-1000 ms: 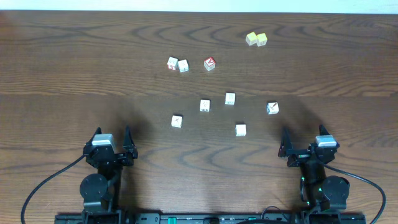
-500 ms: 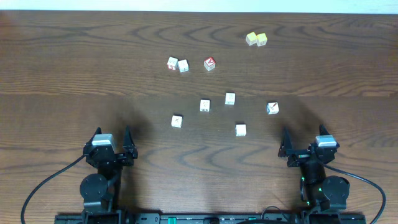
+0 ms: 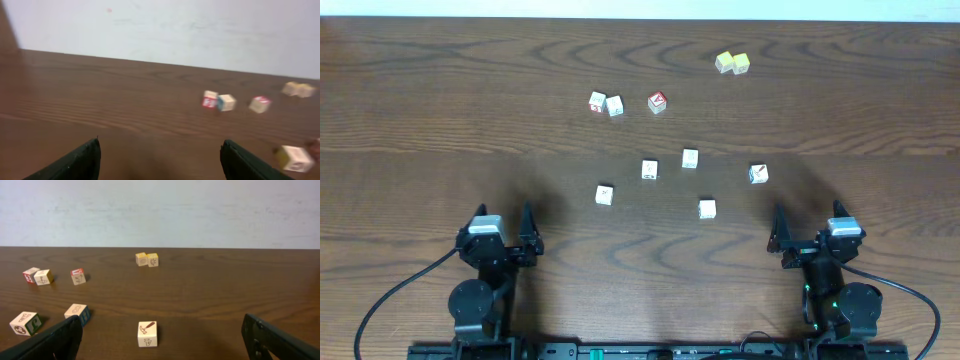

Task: Lift 5 blocks
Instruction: 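Reach the left gripper over the white '4' block and close on it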

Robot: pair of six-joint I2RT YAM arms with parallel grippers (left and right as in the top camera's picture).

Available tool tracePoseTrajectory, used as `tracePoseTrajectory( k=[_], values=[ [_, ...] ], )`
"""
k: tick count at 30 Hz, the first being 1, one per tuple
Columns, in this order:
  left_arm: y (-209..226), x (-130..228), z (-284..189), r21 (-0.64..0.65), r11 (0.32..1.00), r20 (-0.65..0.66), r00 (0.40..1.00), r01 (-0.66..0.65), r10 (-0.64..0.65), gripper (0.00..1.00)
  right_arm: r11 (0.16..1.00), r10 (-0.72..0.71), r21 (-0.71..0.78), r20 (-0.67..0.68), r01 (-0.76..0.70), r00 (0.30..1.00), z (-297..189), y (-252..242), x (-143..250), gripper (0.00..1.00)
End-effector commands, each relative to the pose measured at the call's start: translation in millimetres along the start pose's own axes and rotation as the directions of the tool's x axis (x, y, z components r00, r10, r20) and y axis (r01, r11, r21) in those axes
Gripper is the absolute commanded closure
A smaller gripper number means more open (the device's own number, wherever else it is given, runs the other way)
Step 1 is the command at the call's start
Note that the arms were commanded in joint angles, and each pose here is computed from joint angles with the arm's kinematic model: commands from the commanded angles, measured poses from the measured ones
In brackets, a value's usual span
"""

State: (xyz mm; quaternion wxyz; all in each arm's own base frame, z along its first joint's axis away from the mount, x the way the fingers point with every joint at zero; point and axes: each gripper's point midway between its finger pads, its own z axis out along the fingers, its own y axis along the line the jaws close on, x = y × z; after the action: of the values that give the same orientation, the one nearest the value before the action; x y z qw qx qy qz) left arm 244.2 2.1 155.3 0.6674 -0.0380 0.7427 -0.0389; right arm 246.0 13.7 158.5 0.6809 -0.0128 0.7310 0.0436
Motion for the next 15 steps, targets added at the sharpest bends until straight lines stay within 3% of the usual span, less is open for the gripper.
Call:
tracePoseTrajectory(
  k=[1,4,8,12,15],
  values=[
    [-33.7,14.5,-1.4,0.197,0.973,-0.063,0.992,0.123,-0.112,0.23,1.000,0.007,0.005,-0.001,-0.007,1.000,-0.2,-0.8,0.6,0.01],
    [-68.9,17.8,-13.0,0.385,0.893,-0.147,0.971,0.233,-0.190,0.23,1.000,0.007,0.005,-0.001,-0.007,1.000,-0.2,-0.8,0.6,0.01],
    [-91.3,-12.8,-25.0,0.526,0.809,-0.096,0.963,0.264,-0.252,0.23,1.000,0.007,0.005,-0.001,-0.007,1.000,-0.2,-0.8,0.6,0.01],
    [-112.2,-61.8,-49.3,0.670,0.736,0.102,0.969,0.099,-0.223,0.23,1.000,0.006,0.005,-0.001,-0.006,1.000,-0.2,-0.8,0.6,0.01],
    [-113.6,-98.2,-62.9,0.670,0.742,0.219,0.949,0.021,-0.225,0.23,1.000,0.006,0.005,-0.001,-0.006,1.000,-0.2,-0.8,0.6,0.01]
  ],
)
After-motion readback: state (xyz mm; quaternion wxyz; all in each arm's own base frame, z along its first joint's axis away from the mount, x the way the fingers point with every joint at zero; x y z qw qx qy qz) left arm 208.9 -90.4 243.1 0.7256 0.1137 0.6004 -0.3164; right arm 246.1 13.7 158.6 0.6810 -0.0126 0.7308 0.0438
